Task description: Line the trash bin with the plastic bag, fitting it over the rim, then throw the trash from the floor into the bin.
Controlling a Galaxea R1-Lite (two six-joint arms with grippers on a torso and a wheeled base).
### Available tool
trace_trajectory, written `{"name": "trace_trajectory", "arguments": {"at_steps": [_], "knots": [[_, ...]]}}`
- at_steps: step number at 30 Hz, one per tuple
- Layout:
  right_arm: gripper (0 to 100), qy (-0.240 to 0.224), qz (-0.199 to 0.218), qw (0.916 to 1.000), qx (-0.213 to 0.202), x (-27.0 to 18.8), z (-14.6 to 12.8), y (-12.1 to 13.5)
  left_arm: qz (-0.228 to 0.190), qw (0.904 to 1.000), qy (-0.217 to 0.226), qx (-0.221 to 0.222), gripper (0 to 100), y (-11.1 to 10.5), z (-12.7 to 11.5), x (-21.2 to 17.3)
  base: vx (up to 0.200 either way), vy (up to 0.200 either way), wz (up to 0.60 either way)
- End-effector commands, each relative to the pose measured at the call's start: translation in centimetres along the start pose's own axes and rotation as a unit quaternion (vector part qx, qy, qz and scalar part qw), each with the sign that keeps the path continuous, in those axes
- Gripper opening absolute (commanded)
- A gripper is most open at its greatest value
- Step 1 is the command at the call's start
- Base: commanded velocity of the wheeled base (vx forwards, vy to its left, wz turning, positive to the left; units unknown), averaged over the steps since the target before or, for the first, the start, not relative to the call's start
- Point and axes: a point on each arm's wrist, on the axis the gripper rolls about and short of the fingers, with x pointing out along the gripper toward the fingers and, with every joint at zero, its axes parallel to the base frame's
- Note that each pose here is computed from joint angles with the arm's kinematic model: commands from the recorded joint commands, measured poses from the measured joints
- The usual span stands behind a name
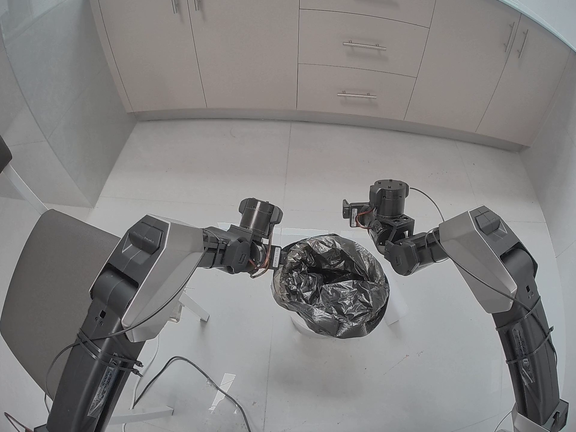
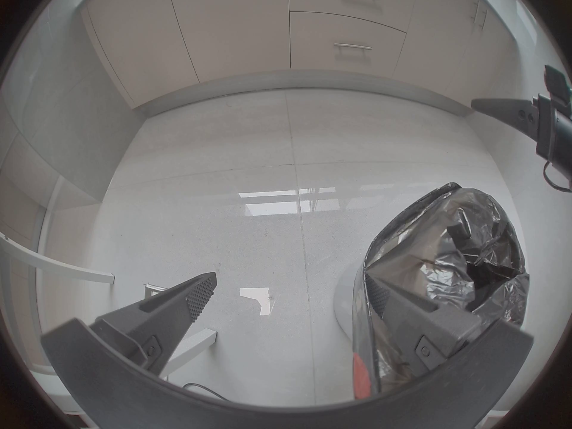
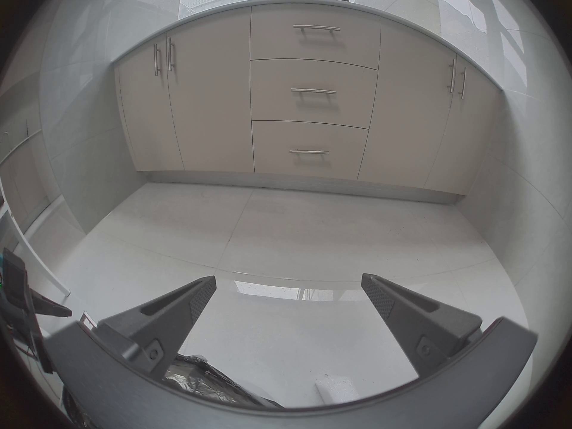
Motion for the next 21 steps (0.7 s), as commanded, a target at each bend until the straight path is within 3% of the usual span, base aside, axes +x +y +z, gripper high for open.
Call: {"name": "trace_trajectory", "arguments": {"at_steps": [1,11,21], "knots": [[100,0.001,0.000,1.0000,-0.001,0.0,-0.1,0.0,0.000,1.0000,0.003,0.001,100,0.1,0.7,-1.0,0.000,0.000,0.00],[100,0.001,0.000,1.0000,-0.003,0.0,-0.1,0.0,0.019,0.9994,0.026,0.011,100,0.2,0.9,-2.1,0.000,0.000,0.00],[100,0.000,0.000,1.0000,-0.003,0.0,0.0,0.0,0.022,0.9976,0.063,0.019,100,0.3,2.6,-6.2,0.000,0.000,0.00]]}}
